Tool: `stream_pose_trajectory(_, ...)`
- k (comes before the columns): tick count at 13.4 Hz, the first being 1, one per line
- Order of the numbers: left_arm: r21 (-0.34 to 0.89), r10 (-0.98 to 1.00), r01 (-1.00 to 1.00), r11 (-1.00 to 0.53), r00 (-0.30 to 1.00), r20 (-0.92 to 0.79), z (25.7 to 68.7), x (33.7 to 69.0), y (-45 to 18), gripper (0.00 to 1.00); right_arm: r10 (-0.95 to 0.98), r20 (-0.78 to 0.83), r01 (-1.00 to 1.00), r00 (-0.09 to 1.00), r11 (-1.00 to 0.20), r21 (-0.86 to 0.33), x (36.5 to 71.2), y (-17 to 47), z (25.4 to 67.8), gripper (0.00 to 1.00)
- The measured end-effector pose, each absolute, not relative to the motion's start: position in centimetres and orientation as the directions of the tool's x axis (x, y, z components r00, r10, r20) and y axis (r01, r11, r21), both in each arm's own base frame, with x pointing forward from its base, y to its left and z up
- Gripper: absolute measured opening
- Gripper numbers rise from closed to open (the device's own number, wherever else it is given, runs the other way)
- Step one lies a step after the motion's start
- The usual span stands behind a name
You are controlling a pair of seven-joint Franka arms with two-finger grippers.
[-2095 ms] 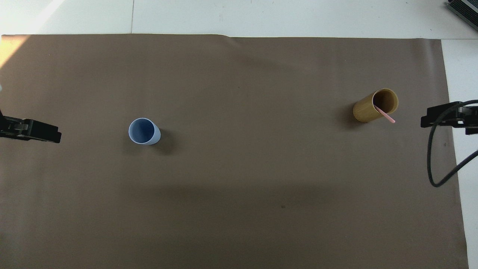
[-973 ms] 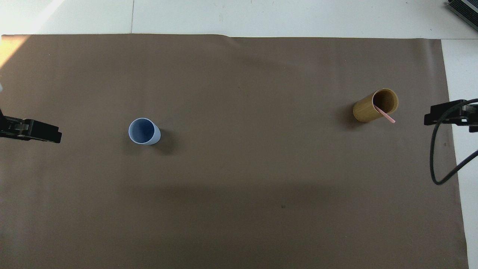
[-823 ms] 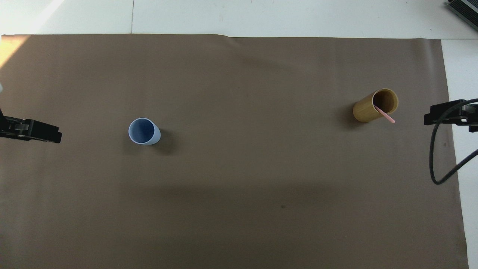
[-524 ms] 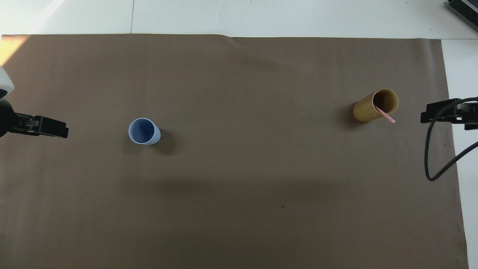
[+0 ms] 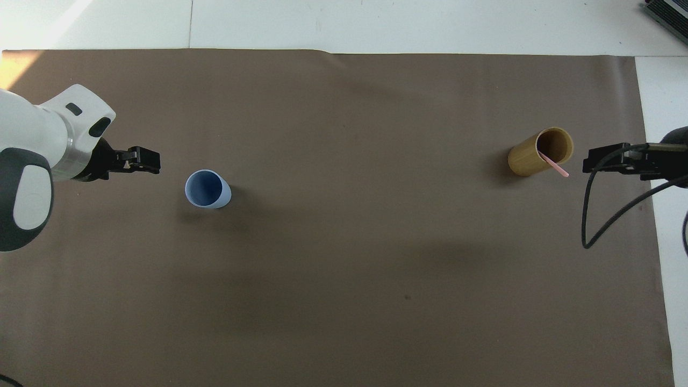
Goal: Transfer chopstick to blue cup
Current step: 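Reach the left gripper to the blue cup while the right gripper reaches the tan cup, then grasp the blue cup with the left gripper while the right gripper pulls the chopstick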
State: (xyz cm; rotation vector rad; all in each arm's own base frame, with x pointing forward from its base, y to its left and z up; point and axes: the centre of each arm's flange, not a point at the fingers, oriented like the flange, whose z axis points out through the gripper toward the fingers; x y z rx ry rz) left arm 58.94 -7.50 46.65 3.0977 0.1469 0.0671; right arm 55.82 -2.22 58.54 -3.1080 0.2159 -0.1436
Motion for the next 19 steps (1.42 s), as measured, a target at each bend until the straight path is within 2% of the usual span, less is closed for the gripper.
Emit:
stream_pose_trajectory(4,0.050,0.160,0.159,-0.986,0.987,0.029,39.9,59.7,-10.7,1.00,-0.110,0.086,-0.108,0.990,-0.994,-0.025,56.8,-2.4,52.1,1.00)
stream_pose_trajectory(9,0.044,0.143,0.143,-0.989,0.990,0.013,38.1,58.3,-11.9,1.00,-0.106,0.055,-0.105,0.993,-0.994,-0.021,59.0,-2.5,45.7,0.96)
stream_pose_trajectory(11,0.037,0.139,0.139,-0.990,0.990,-0.006,37.3,57.7,-11.9,0.78,-0.106,0.051,-0.105,0.993,-0.994,-0.021,59.2,-2.5,44.9,0.80)
stream_pose_trajectory(12,0.036,0.139,0.139,-0.990,0.990,-0.009,37.1,57.6,-11.9,0.78,-0.103,0.050,-0.102,0.993,-0.995,-0.020,59.2,-2.5,44.8,0.79)
stream_pose_trajectory(13,0.036,0.139,0.140,-0.990,0.990,-0.009,37.1,57.6,-11.9,0.82,-0.100,0.050,-0.099,0.994,-0.995,-0.020,59.2,-2.6,44.8,0.69)
stream_pose_trajectory(14,0.036,0.139,0.139,-0.990,0.990,-0.009,37.1,57.6,-11.9,0.81,-0.101,0.051,-0.100,0.994,-0.995,-0.020,59.2,-2.8,44.8,0.58)
stream_pose_trajectory(15,0.035,0.138,0.139,-0.990,0.990,-0.010,37.1,57.6,-12.0,0.72,-0.102,0.051,-0.101,0.993,-0.995,-0.020,59.2,-2.9,44.8,0.44)
stream_pose_trajectory(18,0.035,0.123,0.124,-0.992,0.992,-0.012,37.1,57.4,-12.7,0.33,-0.100,0.056,-0.099,0.993,-0.995,-0.019,59.3,-3.2,45.0,0.09)
stream_pose_trajectory(19,0.034,0.114,0.114,-0.993,0.993,-0.014,37.1,57.2,-13.2,0.21,-0.101,0.060,-0.100,0.993,-0.995,-0.019,59.3,-3.3,45.2,0.08)
